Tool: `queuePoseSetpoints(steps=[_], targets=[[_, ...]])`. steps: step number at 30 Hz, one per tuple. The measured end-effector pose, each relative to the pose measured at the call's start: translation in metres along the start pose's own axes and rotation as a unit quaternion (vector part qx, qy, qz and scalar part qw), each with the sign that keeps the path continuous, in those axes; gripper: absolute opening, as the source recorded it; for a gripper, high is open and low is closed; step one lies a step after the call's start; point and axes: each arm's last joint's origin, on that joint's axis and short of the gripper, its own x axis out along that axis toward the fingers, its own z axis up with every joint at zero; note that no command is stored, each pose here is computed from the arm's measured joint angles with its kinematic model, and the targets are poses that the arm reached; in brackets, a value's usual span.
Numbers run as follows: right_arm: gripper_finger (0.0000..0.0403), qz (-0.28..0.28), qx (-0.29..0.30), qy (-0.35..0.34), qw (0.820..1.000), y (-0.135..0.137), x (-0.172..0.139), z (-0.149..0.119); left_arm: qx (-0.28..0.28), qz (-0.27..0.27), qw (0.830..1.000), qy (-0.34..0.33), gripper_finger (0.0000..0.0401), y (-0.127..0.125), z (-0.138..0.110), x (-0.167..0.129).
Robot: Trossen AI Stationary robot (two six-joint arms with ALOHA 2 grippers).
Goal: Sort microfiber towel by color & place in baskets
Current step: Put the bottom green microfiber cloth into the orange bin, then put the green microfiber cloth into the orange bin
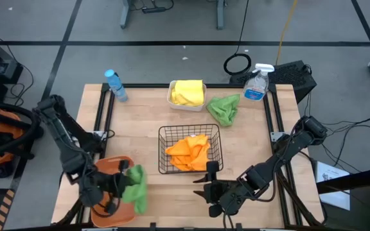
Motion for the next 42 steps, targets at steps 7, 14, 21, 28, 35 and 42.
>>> queuePoseSetpoints(steps=[7,14,21,28,35,42], targets=[[0.0151,0.000,0.014,0.000,1.000,0.000,0.000,0.000,-0.088,0.057,0.983,0.154,0.0033,0.007,-0.037,-0.016],[0.0151,0.000,0.013,0.001,1.000,0.000,0.000,0.000,-0.118,0.093,0.967,0.206,0.0040,0.001,-0.052,-0.015],[0.0151,-0.001,0.009,0.008,1.000,0.000,-0.001,-0.002,-0.153,0.092,0.948,0.262,0.0127,-0.014,-0.065,-0.003],[0.0151,0.001,0.016,0.013,1.000,0.002,-0.002,-0.003,-0.167,0.098,0.937,0.289,0.0215,-0.021,-0.072,0.003],[0.0151,0.006,0.008,0.018,1.000,0.007,-0.006,-0.006,-0.171,0.091,0.936,0.294,0.0257,-0.022,-0.072,0.003],[0.0151,-0.072,-0.042,0.020,0.996,-0.002,-0.010,-0.007,-0.086,0.101,0.956,0.261,0.0257,-0.011,-0.063,0.011]])
